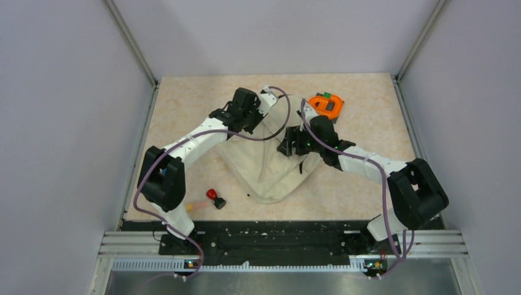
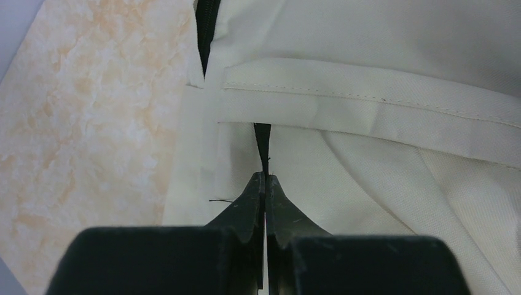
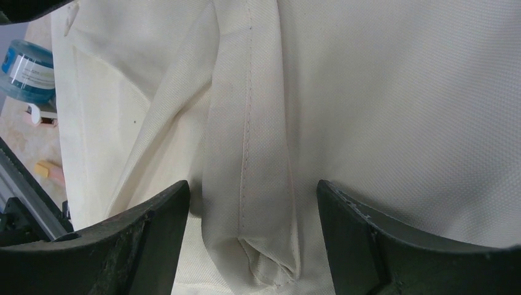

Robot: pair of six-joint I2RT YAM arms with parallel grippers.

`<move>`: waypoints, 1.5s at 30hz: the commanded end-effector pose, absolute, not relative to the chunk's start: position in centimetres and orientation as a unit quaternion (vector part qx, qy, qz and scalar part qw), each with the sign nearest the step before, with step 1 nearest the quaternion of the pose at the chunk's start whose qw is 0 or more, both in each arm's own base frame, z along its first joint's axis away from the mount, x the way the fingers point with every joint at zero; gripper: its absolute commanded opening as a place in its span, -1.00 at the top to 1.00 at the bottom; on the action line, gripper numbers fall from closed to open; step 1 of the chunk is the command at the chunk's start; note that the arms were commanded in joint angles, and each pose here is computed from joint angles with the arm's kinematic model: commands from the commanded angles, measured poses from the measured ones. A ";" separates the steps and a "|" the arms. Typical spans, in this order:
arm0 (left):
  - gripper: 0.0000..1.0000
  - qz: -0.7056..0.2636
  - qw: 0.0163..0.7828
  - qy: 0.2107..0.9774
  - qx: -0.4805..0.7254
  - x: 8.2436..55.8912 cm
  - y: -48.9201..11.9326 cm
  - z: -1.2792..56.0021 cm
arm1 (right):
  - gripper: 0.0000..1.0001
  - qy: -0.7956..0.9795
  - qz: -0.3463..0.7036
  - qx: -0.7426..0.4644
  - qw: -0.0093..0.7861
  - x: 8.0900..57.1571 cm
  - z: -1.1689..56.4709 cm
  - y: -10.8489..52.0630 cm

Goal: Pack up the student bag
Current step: Unzip the student bag at the center of the board.

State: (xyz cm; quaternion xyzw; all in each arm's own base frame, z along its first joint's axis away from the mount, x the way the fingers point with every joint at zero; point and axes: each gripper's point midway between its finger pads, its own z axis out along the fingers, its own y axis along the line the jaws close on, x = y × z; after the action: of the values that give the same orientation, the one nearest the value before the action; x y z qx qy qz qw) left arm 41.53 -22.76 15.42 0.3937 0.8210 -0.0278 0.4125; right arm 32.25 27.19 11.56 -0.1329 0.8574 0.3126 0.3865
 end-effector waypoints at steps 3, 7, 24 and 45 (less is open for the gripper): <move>1.00 -0.082 0.428 0.821 0.369 40.0 -23.9 16.7 | -0.48 0.842 0.323 -0.135 0.411 33.5 13.4 28.3; 1.00 -0.111 0.419 0.837 0.333 39.0 -24.2 16.0 | -0.49 0.840 0.313 -0.141 0.420 34.5 13.9 28.6; 1.00 -0.294 0.382 0.843 0.238 34.8 -28.4 15.5 | -0.44 0.833 0.326 -0.129 0.428 37.4 13.8 30.7; 1.00 -0.310 0.337 0.843 0.280 32.3 -30.3 17.6 | -0.62 0.834 0.301 -0.126 0.446 36.7 16.7 27.4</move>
State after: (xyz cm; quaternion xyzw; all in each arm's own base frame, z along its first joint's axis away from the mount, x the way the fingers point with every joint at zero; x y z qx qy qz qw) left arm 35.08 -28.65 16.03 0.2573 0.8528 -0.2724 0.3637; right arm 36.74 28.80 12.10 -0.1230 0.8573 0.2990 0.4007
